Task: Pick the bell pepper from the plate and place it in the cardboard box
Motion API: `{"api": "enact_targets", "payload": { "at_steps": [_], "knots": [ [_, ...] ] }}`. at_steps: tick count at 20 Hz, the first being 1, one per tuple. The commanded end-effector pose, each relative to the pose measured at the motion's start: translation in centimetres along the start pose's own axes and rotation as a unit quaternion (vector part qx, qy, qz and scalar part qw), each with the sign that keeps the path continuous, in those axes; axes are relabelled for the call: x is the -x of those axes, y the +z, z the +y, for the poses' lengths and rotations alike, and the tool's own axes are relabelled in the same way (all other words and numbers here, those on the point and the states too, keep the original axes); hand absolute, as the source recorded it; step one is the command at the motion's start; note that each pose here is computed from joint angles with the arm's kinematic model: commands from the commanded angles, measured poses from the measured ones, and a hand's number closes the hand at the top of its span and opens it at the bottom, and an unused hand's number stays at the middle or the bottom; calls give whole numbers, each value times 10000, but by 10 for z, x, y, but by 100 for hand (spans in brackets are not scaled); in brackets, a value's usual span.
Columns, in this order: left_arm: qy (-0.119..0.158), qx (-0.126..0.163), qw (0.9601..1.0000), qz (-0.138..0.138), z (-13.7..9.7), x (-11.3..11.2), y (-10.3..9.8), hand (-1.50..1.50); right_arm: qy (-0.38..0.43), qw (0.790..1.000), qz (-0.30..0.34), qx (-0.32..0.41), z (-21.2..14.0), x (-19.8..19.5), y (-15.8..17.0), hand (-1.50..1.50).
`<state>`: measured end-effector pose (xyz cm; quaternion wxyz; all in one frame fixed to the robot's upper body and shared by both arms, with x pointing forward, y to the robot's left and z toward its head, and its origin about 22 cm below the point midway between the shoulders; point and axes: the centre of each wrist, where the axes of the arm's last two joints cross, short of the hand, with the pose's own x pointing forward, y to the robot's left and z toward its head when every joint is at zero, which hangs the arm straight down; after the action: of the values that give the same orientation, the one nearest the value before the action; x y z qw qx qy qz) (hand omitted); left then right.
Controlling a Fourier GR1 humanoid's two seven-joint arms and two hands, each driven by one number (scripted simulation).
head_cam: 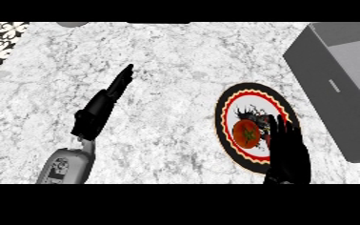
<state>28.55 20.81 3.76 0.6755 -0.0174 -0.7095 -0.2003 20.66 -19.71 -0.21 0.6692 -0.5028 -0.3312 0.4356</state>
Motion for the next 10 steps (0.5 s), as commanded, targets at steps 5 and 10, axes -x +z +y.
{"api": "enact_targets", "payload": {
  "at_steps": [5,10],
  "knots": [
    [-34,42,10000,40,13,-2,13,0,266,9995,132,-87,7,8,-14,-150],
    [39,-24,10000,-18,-9,9,-3,0,428,9989,-79,-147,16,-2,-13,150]
  ]
}}
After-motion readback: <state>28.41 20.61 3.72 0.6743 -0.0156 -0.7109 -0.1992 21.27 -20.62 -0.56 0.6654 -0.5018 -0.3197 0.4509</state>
